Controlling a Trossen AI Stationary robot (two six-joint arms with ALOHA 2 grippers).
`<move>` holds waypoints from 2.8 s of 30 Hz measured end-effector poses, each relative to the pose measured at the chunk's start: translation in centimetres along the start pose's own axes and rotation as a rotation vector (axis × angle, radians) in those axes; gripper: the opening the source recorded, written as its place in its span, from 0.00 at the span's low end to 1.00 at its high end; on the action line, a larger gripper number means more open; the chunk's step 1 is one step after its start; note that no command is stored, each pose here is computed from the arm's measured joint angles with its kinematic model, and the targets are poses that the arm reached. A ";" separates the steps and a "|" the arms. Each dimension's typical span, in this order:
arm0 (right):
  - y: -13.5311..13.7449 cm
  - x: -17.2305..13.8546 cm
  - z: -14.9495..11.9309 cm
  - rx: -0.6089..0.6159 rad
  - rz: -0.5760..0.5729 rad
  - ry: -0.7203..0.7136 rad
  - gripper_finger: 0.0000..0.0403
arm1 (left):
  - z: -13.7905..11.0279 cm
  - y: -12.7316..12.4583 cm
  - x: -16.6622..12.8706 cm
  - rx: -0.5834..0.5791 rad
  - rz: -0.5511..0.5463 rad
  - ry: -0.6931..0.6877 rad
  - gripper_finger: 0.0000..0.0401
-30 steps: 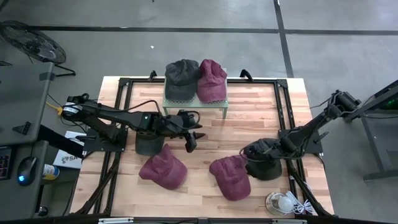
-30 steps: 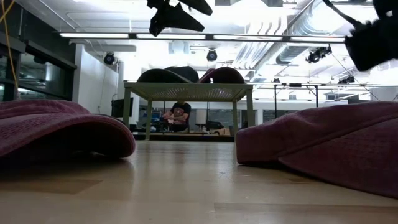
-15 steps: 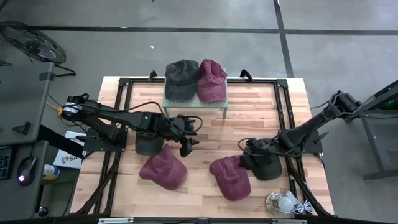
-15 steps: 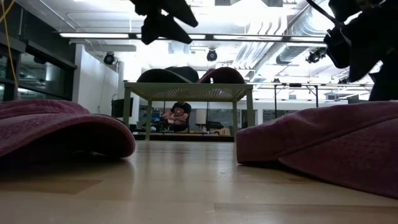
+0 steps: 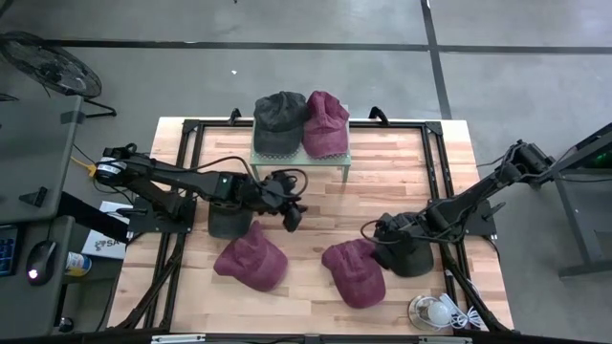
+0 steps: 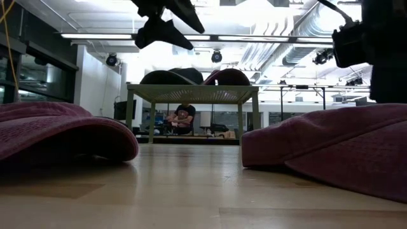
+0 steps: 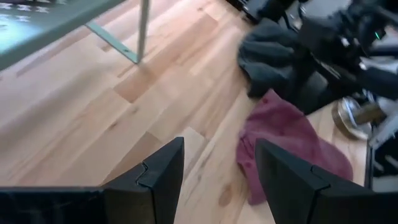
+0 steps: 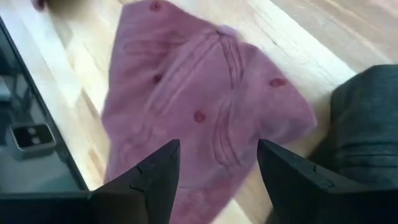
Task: Pick & Place hat
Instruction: Stack the right maroon cap on top of the maroon cap on the shelf
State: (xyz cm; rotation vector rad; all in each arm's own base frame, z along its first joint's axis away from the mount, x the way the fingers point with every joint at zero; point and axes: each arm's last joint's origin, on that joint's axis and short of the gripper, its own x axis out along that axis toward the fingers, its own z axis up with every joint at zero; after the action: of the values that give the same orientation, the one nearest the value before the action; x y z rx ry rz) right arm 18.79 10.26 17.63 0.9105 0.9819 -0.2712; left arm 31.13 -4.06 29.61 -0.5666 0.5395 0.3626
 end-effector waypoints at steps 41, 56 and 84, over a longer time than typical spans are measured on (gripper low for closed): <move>0.1 3.0 -0.5 0.161 -0.045 -0.014 0.41 | 2.7 2.3 0.8 -0.028 0.019 -0.072 0.48; 0.8 3.0 0.1 0.289 0.030 -0.050 0.02 | 2.4 1.9 0.8 0.029 -0.121 0.039 0.48; 6.4 -8.6 6.3 -0.019 0.094 -0.651 0.00 | 5.0 0.2 0.2 -0.115 -0.294 -0.234 0.48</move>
State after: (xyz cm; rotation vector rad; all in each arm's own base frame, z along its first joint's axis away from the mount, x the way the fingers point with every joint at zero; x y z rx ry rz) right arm 21.50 7.75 29.49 0.7721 0.3387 -0.4421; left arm 33.07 -0.90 32.95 -0.6942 0.2060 0.1768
